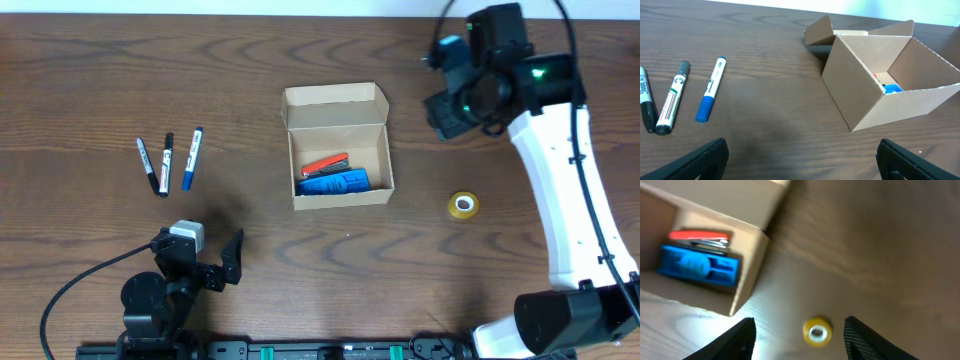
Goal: Pack container
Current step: 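Move the right gripper down over the yellow tape roll, then close the right gripper on the tape roll rim and lift, then carry the yellow tape roll left and lower it into the box, then open the right gripper, release the tape, retract right arm to side, then move the left gripper forward over the blue marker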
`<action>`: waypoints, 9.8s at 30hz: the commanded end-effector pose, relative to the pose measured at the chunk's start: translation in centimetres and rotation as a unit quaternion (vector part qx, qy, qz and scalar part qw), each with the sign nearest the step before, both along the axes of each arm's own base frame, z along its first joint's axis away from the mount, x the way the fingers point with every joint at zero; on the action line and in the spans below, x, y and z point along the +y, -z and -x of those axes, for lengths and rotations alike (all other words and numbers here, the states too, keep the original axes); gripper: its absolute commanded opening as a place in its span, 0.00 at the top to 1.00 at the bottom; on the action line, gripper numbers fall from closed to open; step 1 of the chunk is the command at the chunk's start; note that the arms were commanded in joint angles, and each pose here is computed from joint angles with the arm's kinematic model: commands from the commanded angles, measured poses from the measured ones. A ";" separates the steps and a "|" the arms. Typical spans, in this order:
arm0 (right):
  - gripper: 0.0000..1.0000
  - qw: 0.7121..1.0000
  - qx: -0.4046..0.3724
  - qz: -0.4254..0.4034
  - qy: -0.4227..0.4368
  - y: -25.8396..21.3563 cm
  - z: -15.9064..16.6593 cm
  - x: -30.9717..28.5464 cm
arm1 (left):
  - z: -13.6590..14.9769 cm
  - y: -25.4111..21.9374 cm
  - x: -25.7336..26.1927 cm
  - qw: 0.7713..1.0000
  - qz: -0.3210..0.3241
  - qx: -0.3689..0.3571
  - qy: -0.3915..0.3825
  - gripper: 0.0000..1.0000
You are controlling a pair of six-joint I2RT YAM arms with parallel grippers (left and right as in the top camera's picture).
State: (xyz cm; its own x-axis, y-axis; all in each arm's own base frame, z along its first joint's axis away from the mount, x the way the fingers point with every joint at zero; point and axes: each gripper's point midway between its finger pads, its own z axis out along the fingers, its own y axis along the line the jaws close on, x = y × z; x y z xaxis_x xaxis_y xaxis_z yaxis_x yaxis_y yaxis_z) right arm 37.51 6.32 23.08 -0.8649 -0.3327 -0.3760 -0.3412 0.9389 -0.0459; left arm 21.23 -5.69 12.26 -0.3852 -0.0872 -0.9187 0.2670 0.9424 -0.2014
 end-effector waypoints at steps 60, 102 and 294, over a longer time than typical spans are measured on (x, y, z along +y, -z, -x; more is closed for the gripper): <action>0.45 0.941 0.126 -0.031 0.312 22.9 8.0 -6.1 | 0.0 0.8 0.0 1.000 0.004 0.009 -0.002 0.05; 0.99 0.958 0.046 -0.093 0.268 13.5 0.2 -4.1 | 0.0 0.8 0.0 1.000 0.004 0.009 -0.002 0.05; 0.01 0.996 0.020 -0.082 0.009 -3.5 17.4 1.5 | -16.8 -9.5 5.2 0.961 -0.109 0.215 -0.132 0.05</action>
State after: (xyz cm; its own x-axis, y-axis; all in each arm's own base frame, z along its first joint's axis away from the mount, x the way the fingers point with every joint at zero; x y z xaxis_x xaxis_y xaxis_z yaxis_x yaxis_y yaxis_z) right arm 20.22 7.96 26.52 -0.8862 -0.2560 -0.3862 -0.3234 0.9386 0.1198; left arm 37.16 -0.68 21.88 -0.7226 -0.0912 -0.6852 -0.0626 0.9958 -0.0666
